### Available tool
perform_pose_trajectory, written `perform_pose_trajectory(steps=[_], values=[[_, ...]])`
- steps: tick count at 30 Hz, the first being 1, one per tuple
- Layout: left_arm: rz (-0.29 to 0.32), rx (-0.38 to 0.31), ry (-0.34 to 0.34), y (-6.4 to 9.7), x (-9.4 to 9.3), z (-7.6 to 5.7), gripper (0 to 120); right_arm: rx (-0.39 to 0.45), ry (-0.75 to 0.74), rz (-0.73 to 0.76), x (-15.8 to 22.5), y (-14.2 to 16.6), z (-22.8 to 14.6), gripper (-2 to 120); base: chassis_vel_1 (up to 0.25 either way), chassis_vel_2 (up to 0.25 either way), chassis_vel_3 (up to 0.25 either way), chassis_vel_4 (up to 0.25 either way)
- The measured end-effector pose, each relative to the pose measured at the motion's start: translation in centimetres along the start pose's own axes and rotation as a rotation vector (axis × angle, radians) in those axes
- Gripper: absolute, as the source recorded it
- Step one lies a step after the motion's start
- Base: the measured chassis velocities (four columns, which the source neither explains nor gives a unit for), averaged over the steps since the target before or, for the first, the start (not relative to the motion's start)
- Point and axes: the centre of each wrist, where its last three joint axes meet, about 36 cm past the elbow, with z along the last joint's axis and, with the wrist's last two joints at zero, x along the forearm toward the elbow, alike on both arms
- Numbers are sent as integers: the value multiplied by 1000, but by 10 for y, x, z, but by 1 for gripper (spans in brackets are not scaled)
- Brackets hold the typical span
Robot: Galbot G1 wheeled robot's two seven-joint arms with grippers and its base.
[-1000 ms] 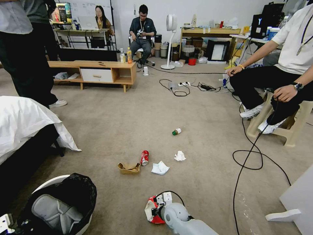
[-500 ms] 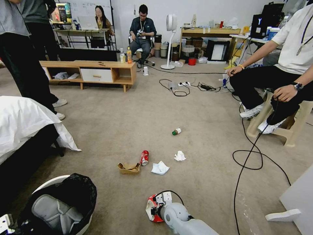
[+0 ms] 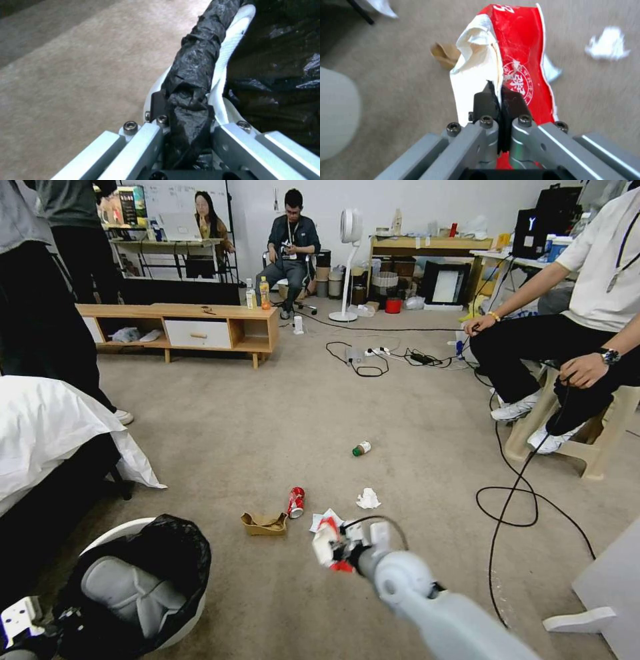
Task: Pick up the trash bin and place the garbage on the floor into it.
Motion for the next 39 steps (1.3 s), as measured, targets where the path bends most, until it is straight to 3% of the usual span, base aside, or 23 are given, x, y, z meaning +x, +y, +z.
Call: perform_pose_trajectory(steps=[10,19,28,39], values=[[75,-21,-28,-17,10,-18,1,34,-213,-147,66,36,-64,0,0,0,0,0],[127,-54,-19,-30,13,-26,1,14,-356,-509,89,106,-117,0,0,0,0,0],[154,-65,-13,-36,13,-29,1,53,-320,-768,73,188,-153,0,0,0,0,0],[168,-66,-9,-41,10,-30,1,93,-179,-773,49,215,-130,0,0,0,0,0]])
